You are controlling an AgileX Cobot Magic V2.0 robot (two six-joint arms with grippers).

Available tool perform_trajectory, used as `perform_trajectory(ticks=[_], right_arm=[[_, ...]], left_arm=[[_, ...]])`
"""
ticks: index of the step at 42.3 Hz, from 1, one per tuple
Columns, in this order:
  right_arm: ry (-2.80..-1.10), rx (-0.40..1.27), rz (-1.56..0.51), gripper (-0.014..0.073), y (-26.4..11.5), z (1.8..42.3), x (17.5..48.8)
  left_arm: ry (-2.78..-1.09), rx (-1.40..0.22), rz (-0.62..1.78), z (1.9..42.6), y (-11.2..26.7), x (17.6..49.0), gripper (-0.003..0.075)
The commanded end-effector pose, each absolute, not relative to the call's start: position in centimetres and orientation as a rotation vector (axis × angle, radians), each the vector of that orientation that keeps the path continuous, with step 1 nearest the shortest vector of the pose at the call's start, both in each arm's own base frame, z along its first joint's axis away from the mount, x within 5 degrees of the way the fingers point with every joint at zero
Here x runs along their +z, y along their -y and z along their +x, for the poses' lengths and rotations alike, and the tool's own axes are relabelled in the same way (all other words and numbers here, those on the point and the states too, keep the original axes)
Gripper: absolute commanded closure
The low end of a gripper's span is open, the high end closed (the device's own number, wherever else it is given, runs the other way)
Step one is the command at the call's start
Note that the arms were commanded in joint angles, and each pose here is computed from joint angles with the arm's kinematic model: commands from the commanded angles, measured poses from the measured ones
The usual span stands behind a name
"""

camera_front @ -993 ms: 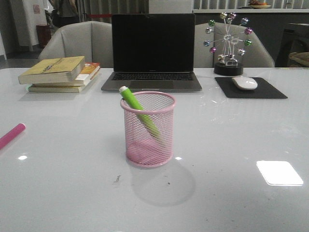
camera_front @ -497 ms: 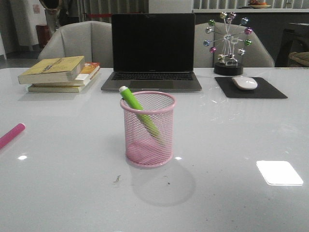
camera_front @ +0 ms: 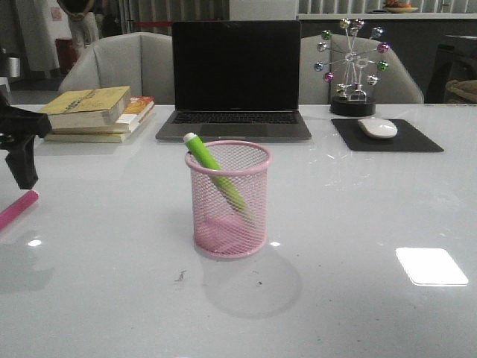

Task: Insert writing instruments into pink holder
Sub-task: 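Lower the left gripper onto the pink marker and grasp it, then lift the pink marker and carry it above the pink holder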

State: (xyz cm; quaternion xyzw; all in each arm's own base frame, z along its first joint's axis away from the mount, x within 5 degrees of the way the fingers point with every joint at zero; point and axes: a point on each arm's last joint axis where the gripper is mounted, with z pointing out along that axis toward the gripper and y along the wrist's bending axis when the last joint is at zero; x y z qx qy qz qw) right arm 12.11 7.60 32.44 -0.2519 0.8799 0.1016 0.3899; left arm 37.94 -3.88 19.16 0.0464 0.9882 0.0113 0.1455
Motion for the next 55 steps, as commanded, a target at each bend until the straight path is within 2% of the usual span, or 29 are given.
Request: perform_trajectory(ticks=[1, 23, 27, 36, 42, 48, 55], right_arm=[[-2.147, 0.270, -0.633, 0.0167, -7.7, 12.3, 33.7], [-2.147, 0.270, -0.633, 0.0167, -7.7, 12.3, 33.7], [-2.147, 0.270, -0.633, 0.0167, -7.7, 12.3, 33.7], [-2.147, 0.270, -0.633, 0.0167, -7.7, 12.3, 33.7], [-2.147, 0.270, -0.633, 0.0167, -7.7, 12.3, 33.7], [-2.147, 0.270, -0.633, 0.0167, -7.7, 12.3, 33.7], [-2.147, 0.270, -0.633, 0.0167, -7.7, 12.3, 33.7]], left_arm=[[-2.752, 0.009, 0.111, 39.1, 4.1, 21.1, 0.0215], [-2.781, 0.012, 0.114, 41.0, 4.3, 18.7, 0.0220], [-2.786, 0.013, 0.114, 41.0, 4.3, 18.7, 0.0277], [-2.809, 0.021, 0.118, 40.8, 4.2, 18.6, 0.0479], [-2.812, 0.021, 0.118, 40.7, 4.2, 18.7, 0.0575], [-2.775, 0.013, 0.119, 40.4, 4.3, 19.8, 0.0628], [-2.544, -0.055, 0.145, 38.2, 5.8, 24.1, 0.0628]])
